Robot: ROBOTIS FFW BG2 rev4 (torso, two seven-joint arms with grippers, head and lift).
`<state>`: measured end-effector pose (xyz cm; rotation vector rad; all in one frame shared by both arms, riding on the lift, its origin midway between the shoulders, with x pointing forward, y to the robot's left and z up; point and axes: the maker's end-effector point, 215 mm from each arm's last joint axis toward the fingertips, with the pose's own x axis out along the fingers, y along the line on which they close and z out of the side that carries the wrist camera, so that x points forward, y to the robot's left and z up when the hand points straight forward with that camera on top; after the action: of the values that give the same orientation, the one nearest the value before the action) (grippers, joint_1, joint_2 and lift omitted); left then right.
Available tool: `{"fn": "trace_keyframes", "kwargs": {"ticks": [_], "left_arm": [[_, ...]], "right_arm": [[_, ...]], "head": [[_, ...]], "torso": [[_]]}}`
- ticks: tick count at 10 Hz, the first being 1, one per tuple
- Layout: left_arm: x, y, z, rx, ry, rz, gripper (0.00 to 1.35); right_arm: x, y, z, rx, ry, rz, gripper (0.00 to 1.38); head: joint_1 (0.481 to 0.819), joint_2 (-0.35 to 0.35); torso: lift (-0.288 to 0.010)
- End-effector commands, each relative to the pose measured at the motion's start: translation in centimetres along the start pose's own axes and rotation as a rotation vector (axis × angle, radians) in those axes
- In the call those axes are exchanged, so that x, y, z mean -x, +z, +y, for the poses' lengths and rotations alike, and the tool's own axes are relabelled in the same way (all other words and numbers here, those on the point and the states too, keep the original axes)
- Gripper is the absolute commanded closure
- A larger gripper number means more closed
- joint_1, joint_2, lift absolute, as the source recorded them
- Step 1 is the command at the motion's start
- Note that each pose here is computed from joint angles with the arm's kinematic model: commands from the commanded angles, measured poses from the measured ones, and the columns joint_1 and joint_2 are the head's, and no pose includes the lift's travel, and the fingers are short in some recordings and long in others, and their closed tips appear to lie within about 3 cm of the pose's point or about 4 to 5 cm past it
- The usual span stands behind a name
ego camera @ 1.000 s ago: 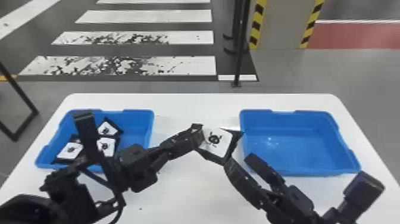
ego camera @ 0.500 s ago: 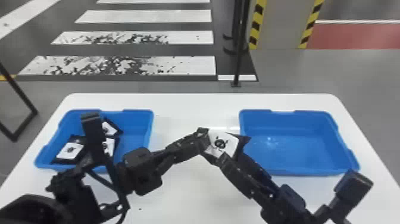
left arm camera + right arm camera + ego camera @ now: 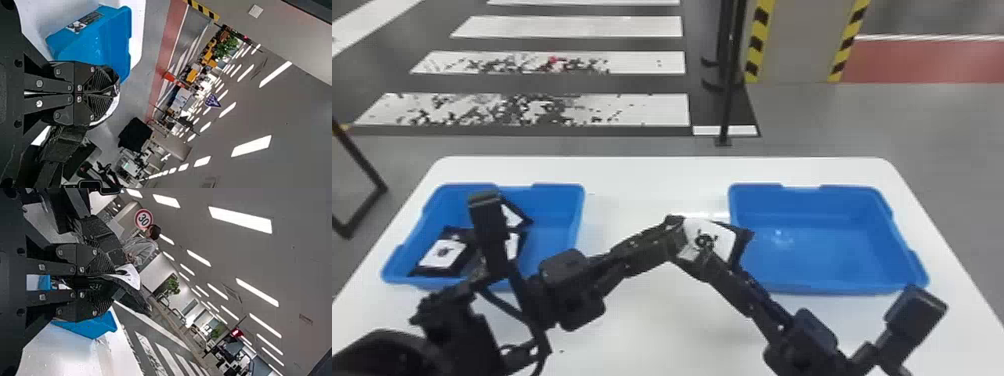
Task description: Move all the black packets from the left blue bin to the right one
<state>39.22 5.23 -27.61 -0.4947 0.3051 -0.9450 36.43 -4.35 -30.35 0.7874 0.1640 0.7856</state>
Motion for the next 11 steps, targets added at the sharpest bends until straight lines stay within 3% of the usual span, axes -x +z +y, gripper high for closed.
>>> {"fn": "trace_keyframes", "kwargs": {"ticks": [1,2,3,6,10,11], "left_arm": [[0.3,0.4,0.3,0.035,0.002,-0.057,0.82],[1.5,0.7,1.7,0.051,0.05,-0.085,0.34],[2.8,0.3,2.8,0.063,0.087,-0.094,0.09],[5.5,1.7,4.2,0.049,0.145,-0.15,0.14],[7.2,1.5,4.8,0.076,0.176,-0.174,0.14],[7.6,1.3,5.1,0.078,0.186,-0.172,0.14]], "right_arm": [[0.0,0.0,-0.1,-0.002,-0.002,-0.002,1.28],[0.1,0.0,-0.9,-0.002,-0.013,-0.001,1.28],[0.4,-0.2,-2.7,0.015,-0.042,0.013,1.28],[1.0,2.0,-12.7,0.133,-0.186,0.053,1.28],[3.5,10.3,-21.8,0.334,-0.397,0.031,1.28],[3.5,10.4,-22.9,0.324,-0.415,0.032,1.11]], "head": [[0.695,0.013],[0.695,0.016],[0.695,0.028],[0.695,0.04],[0.695,-0.066],[0.695,-0.091]], "torso": [[-0.14],[-0.14],[-0.14],[-0.14],[-0.14],[-0.14]]}}
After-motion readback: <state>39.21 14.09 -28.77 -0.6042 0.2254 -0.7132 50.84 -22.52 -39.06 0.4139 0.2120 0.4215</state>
